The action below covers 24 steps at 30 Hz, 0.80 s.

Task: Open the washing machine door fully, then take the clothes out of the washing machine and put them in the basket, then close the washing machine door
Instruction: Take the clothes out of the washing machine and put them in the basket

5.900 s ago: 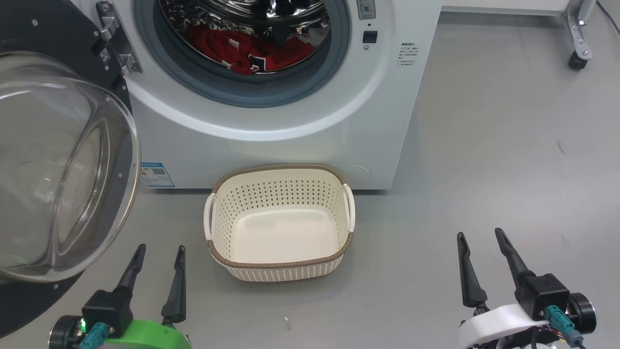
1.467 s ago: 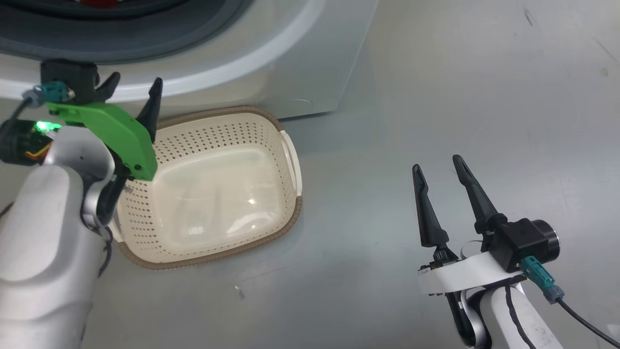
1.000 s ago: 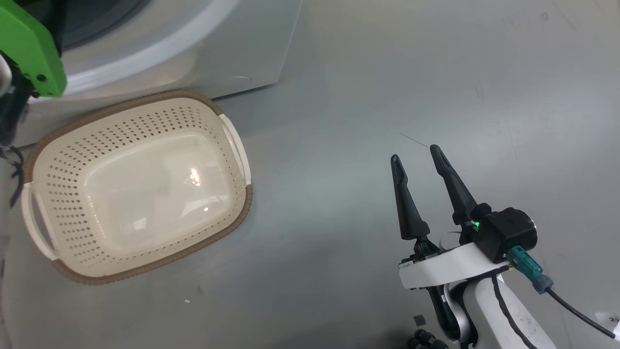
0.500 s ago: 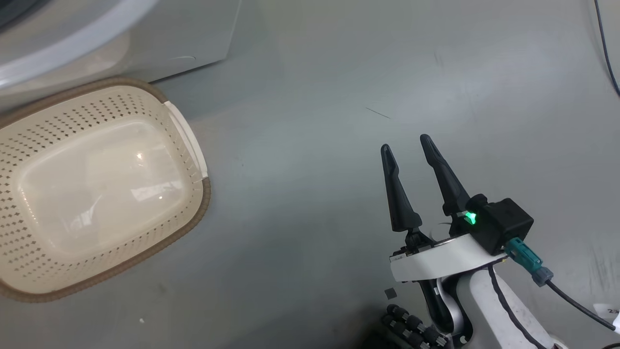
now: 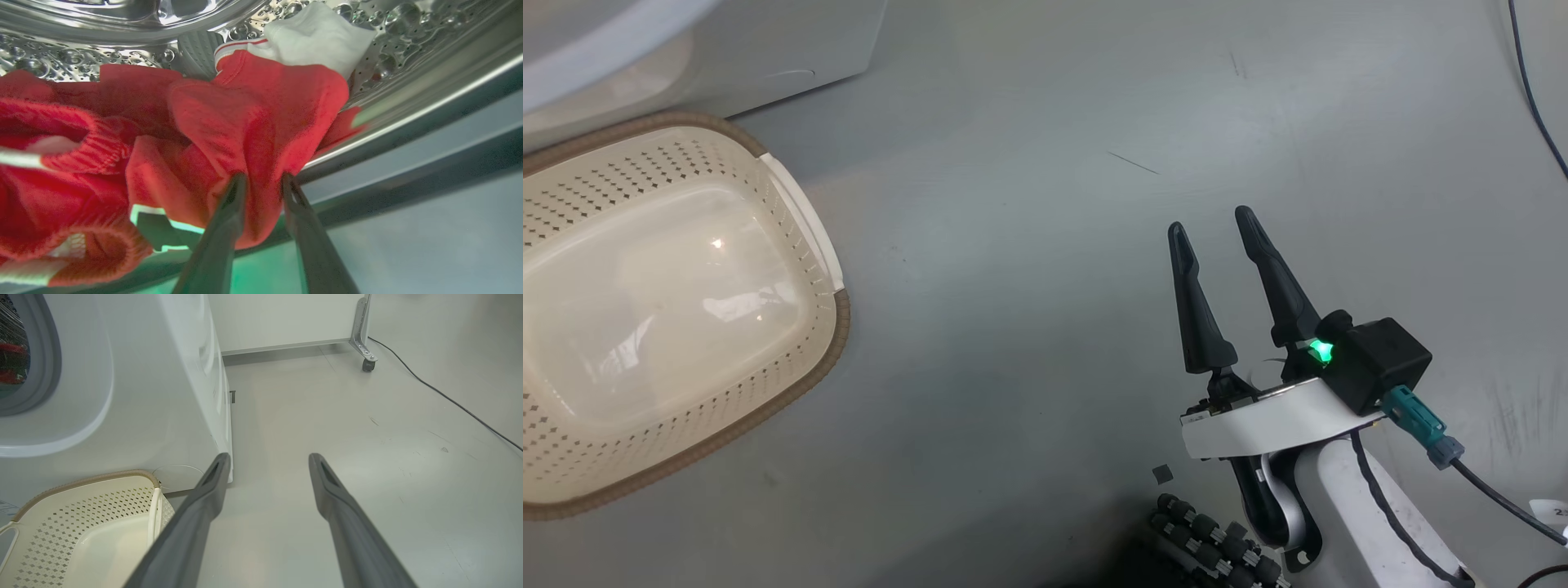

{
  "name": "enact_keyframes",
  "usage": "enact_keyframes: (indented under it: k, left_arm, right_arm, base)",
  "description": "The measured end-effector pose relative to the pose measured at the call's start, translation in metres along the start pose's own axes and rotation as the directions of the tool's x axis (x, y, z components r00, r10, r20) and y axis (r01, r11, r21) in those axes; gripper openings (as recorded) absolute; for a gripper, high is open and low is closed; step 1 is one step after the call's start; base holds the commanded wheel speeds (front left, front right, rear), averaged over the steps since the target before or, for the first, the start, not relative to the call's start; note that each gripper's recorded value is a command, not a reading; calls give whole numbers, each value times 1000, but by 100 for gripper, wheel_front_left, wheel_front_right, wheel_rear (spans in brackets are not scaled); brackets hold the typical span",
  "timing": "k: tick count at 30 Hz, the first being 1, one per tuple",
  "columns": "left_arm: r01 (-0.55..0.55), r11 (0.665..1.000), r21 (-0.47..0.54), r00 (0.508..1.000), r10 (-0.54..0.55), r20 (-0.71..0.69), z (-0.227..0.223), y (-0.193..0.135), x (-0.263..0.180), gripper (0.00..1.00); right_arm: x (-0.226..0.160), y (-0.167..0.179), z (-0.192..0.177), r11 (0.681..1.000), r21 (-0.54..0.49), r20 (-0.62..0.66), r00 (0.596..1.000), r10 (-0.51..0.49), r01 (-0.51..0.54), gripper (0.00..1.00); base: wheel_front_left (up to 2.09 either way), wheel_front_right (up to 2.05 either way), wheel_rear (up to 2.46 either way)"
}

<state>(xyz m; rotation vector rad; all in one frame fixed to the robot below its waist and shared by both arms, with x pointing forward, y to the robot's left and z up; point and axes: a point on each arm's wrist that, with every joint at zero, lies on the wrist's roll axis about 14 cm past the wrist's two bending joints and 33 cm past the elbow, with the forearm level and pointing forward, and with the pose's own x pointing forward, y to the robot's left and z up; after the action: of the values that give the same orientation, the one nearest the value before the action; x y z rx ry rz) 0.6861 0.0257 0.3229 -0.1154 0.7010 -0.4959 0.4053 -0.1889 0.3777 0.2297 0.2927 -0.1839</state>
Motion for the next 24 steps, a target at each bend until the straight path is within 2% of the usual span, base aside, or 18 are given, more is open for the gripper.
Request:
enact_keyframes:
  k: [1, 2, 3, 4, 15, 24]
  left_arm:
    - [-4, 1000, -2, 1000, 4, -5, -2, 1, 1, 41]
    - [-8, 1000, -4, 1000, 8, -8, -3, 2, 1, 31]
    - [-14, 1000, -3, 1000, 14, -9, -3, 3, 1, 3]
    - [-16, 1000, -1, 1000, 16, -10, -3, 4, 1, 0]
    - [-45, 998, 42, 999, 44, 28, 0, 11, 2, 0]
    - [-39, 999, 32, 985, 33, 167, 22, 4, -9, 0]
  right_arm:
    - [1, 0, 0, 1000, -1, 1, 1000, 1, -1, 100]
    - [1, 0, 0, 1000, -1, 2, 1000, 2, -2, 100]
    - [2, 0, 1, 1000, -2, 2, 1000, 3, -3, 100]
    - [2, 1, 1, 1000, -2, 3, 1000, 4, -4, 100]
    - [8, 1, 5, 1000, -5, 20, 1000, 9, -9, 100]
    - [13, 2, 9, 1000, -27, 37, 999, 16, -15, 100]
  base:
    - [0, 0, 0]
    - [0, 0, 0]
    - [0, 0, 0]
    - [0, 0, 0]
    - [0, 0, 0]
    - [0, 0, 0]
